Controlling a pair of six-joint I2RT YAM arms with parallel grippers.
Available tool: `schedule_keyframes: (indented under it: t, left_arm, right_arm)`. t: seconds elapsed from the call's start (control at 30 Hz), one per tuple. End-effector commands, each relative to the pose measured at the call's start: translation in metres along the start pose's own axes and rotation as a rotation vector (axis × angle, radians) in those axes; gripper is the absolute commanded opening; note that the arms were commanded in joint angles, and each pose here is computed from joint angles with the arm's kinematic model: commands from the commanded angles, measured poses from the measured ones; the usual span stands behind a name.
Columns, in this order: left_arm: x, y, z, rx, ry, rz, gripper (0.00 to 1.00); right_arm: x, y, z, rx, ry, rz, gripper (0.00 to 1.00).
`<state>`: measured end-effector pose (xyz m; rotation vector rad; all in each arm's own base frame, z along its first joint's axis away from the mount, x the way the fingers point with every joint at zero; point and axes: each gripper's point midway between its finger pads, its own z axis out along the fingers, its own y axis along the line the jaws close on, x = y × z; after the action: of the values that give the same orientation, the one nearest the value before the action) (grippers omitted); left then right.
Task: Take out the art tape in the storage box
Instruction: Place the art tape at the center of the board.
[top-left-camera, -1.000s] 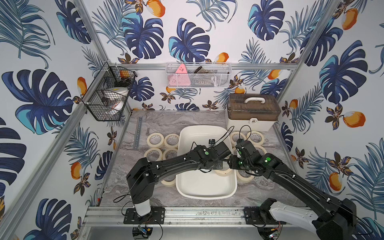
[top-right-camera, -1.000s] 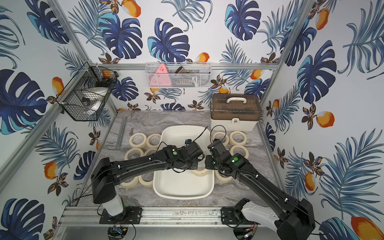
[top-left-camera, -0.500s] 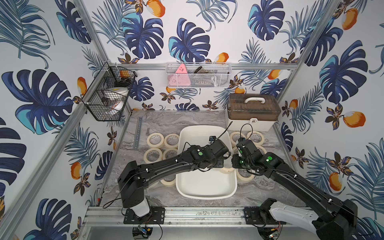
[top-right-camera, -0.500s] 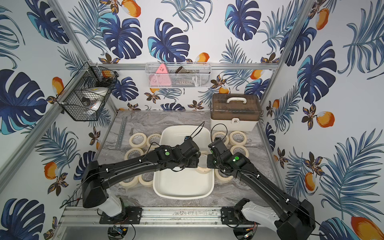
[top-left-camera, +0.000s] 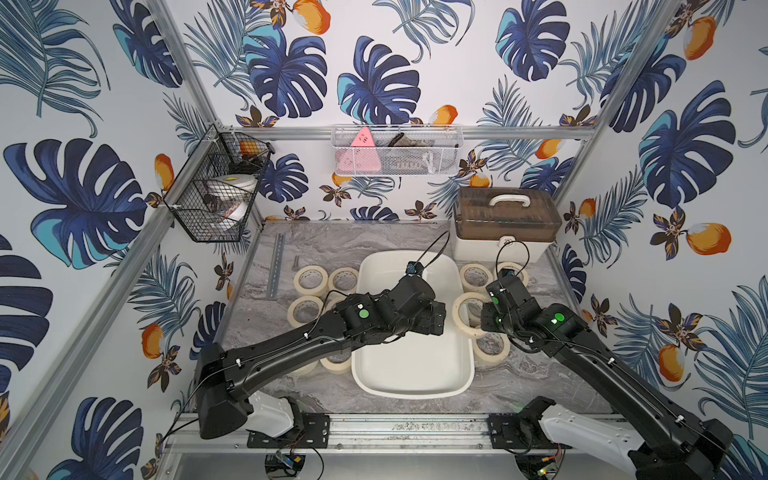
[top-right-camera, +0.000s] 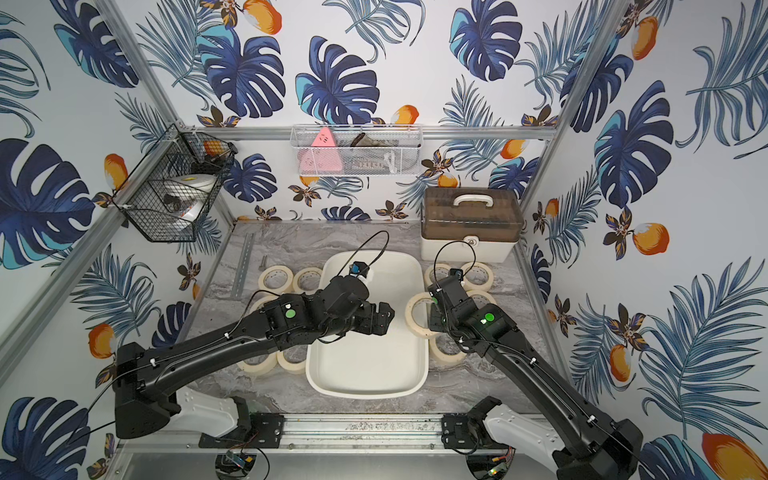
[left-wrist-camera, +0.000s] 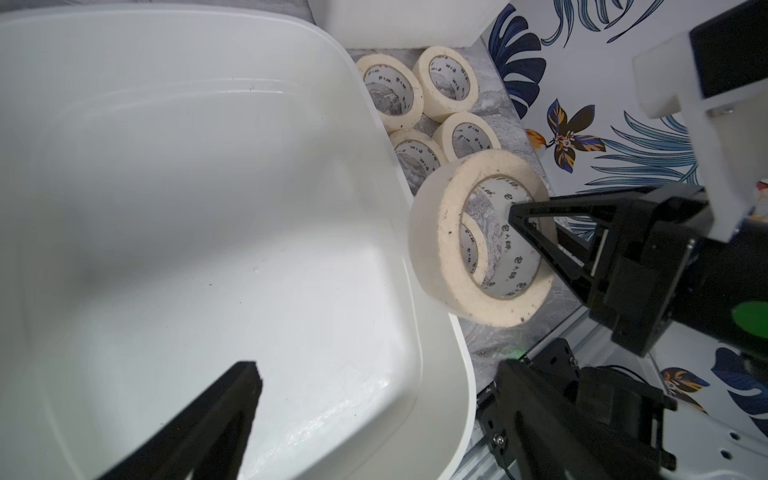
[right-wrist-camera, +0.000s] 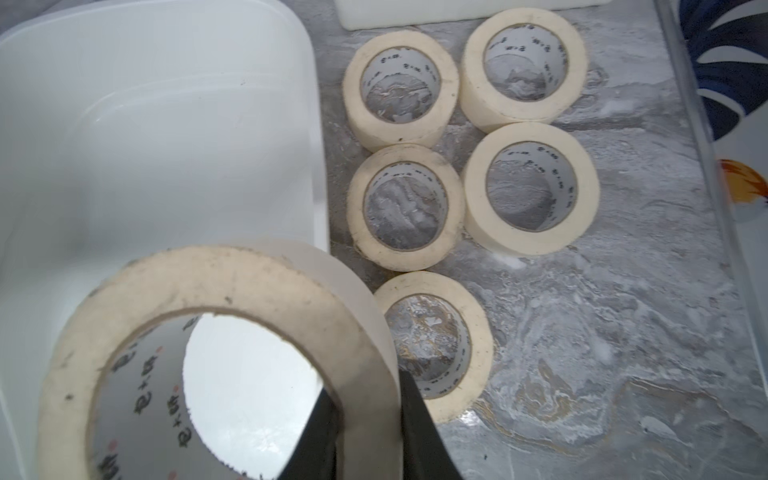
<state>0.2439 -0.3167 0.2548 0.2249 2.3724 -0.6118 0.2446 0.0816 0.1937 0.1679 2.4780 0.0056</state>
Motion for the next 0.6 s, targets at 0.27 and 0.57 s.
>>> schedule_keyframes:
  t: [0.27, 0.57]
  left_arm:
    - [-0.008, 0.042, -0.023, -0.125, -0.068, 0.060, 0.99]
    - [0.006, 0.060, -0.018, -0.161, -0.034, 0.051, 0.99]
  right_arm:
    - [0.002, -0.088, -0.002, 0.232, -0.048, 0.361, 0.00]
    - [0.017, -0.147, -0.020, 0.502, -0.121, 0.561, 0.00]
